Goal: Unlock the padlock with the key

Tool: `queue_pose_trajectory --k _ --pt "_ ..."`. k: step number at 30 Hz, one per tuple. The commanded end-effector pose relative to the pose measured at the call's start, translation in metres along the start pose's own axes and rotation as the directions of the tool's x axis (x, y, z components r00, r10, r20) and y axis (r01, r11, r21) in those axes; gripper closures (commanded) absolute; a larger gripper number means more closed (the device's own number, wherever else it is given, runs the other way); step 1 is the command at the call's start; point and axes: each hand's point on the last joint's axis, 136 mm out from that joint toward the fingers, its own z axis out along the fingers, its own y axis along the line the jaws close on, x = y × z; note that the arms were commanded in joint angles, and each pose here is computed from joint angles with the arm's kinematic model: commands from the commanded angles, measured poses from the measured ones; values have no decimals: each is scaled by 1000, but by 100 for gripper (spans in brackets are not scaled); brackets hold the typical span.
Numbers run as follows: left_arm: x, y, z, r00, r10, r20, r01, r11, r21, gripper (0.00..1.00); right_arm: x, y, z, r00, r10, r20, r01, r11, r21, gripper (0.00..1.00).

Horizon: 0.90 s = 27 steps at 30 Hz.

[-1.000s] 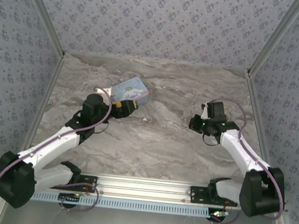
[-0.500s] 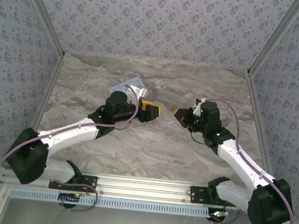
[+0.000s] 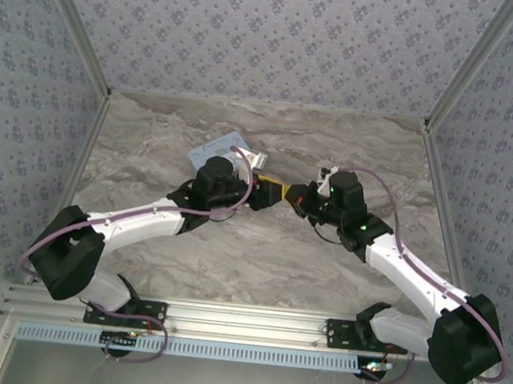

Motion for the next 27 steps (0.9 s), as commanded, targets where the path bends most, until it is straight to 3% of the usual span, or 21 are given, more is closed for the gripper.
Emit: queue_pose_trajectory --k 1,11,18,24,27 --pt "-13 -8 4 999 13 35 -13 1000 15 64 -3 25 1 1000 7 8 -7 997 -71 100" --pt "-12 1 4 999 -1 39 2 1000 -29 77 -6 32 -2 997 63 34 -58 992 -116 100" --pt "-11 5 3 999 -8 43 10 999 -52 78 -6 35 -4 996 79 35 -74 989 -129 100" --pt "-14 2 2 999 -4 49 6 999 -44 98 -5 35 -4 997 76 32 -71 989 -128 100" --pt "-16 3 -2 998 7 55 -3 998 -60 100 -4 32 -5 998 56 36 -52 991 -124 100"
